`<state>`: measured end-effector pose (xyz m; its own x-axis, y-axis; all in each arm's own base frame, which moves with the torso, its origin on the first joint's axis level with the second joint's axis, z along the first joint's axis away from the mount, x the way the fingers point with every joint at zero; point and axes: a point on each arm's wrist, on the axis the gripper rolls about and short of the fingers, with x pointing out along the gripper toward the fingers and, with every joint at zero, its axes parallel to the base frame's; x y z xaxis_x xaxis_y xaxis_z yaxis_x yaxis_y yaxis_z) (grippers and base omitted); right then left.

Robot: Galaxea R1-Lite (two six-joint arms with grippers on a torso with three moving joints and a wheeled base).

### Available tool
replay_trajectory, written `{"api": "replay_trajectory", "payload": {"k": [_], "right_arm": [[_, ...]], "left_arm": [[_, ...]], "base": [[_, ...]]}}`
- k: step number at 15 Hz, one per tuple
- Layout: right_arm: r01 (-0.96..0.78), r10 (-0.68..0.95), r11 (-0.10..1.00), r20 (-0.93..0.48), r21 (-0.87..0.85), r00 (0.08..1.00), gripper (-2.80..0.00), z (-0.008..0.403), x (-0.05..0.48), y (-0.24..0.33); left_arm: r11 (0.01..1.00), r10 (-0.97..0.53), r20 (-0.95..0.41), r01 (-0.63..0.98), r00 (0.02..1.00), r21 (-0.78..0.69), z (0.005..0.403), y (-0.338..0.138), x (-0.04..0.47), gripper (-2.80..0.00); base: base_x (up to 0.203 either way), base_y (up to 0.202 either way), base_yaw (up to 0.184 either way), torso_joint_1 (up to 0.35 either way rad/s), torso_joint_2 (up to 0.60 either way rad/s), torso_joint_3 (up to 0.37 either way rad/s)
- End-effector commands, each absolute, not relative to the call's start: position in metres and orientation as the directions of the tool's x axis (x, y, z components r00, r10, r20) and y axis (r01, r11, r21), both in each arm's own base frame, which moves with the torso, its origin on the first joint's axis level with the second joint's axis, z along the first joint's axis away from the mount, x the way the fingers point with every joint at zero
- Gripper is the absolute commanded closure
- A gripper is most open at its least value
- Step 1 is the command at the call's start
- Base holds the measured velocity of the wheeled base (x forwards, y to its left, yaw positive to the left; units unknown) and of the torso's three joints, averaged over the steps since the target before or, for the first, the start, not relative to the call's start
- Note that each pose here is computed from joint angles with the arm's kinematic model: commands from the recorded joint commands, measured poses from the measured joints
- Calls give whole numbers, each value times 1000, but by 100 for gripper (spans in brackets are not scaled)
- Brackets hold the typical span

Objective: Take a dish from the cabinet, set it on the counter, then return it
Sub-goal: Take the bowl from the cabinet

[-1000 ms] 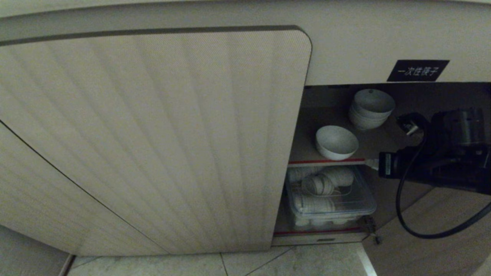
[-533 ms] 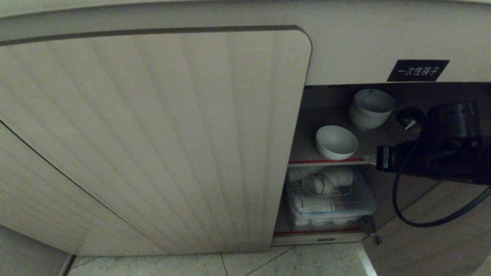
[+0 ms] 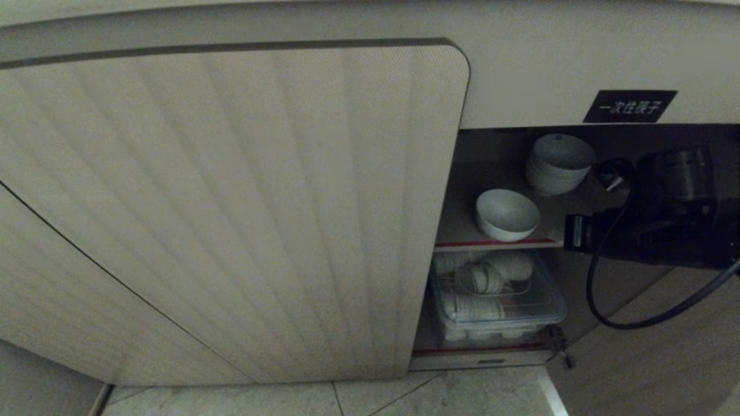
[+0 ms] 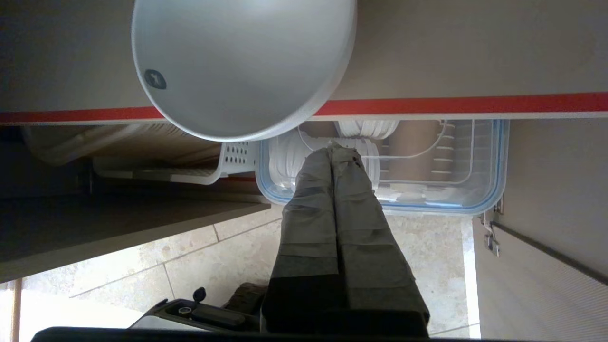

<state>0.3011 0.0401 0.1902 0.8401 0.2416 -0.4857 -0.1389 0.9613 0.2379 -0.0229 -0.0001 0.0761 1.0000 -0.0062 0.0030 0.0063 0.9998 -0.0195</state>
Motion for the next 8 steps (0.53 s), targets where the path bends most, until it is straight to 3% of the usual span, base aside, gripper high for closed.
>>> {"api": "replay_trajectory", "payload": {"k": [1, 8], "right_arm": [[-139, 242, 961, -486, 239, 840, 0, 190, 302, 40], [-122, 221, 966, -487, 228, 845, 0, 194, 306, 41]], "left_arm": [[1000, -8, 3, 8, 1000, -20, 76, 0, -23, 0], [1000, -8, 3, 8, 1000, -20, 76, 0, -23, 0]], "base": [[0, 0, 0, 0, 0, 0], [0, 0, 0, 0, 0, 0]]}}
